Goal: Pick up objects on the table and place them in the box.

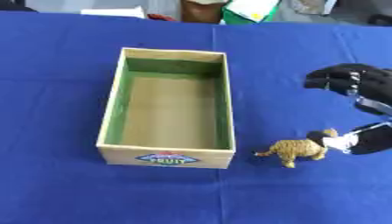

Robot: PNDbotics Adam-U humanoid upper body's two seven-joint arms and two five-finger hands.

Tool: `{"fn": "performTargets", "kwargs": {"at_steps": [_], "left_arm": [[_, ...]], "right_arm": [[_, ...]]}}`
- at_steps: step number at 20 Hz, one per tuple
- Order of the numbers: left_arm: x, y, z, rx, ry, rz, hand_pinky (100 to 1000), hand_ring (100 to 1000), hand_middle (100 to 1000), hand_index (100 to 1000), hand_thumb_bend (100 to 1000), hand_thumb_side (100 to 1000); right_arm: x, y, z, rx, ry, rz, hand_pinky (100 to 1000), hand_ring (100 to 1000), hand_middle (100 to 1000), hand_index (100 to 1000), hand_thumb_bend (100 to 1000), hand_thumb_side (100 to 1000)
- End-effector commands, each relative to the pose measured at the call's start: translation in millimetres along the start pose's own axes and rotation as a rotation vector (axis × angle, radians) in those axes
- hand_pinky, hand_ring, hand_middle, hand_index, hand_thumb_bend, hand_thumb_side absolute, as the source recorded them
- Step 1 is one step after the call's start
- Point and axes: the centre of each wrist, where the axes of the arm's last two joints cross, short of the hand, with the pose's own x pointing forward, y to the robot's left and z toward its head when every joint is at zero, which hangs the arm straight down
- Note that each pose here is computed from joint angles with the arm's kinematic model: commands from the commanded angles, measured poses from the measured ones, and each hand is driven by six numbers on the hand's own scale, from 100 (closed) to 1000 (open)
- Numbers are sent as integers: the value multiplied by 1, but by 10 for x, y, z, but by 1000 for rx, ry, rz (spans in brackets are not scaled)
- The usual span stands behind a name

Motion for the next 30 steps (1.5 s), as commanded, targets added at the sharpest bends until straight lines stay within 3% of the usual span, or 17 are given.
{"fn": "performTargets", "kwargs": {"at_steps": [1, 5, 8, 11, 16, 22, 23, 30], "left_arm": [[53, 23, -82, -5, -39, -3, 490, 551, 530, 680, 100, 465], [55, 16, -80, -6, -38, 0, 490, 551, 529, 679, 100, 463], [56, 13, -82, -7, -38, 2, 490, 551, 529, 679, 100, 464], [57, 7, -75, -9, -36, 5, 490, 552, 529, 679, 100, 463], [60, -2, -70, -15, -34, 8, 491, 552, 529, 679, 100, 463], [61, -7, -70, -22, -34, 10, 491, 552, 529, 679, 100, 464], [62, -7, -70, -22, -34, 11, 491, 552, 529, 678, 100, 465], [63, -11, -69, -26, -35, 12, 491, 553, 529, 678, 100, 464]], "right_arm": [[24, -36, 6, 50, 33, 51, 972, 964, 957, 1000, 446, 671], [84, 68, -17, 95, 41, 55, 967, 955, 951, 1000, 609, 645], [118, 119, -30, 123, 51, 62, 963, 951, 941, 1000, 659, 646], [129, 113, -46, 110, 67, 91, 937, 917, 886, 997, 611, 670], [178, 147, -82, 79, 84, 139, 941, 917, 870, 973, 573, 638], [216, 177, -108, 86, 70, 132, 939, 909, 854, 964, 542, 627], [219, 182, -109, 89, 68, 131, 936, 904, 845, 948, 455, 608], [254, 220, -123, 150, 43, 90, 936, 903, 831, 930, 354, 606]]}}
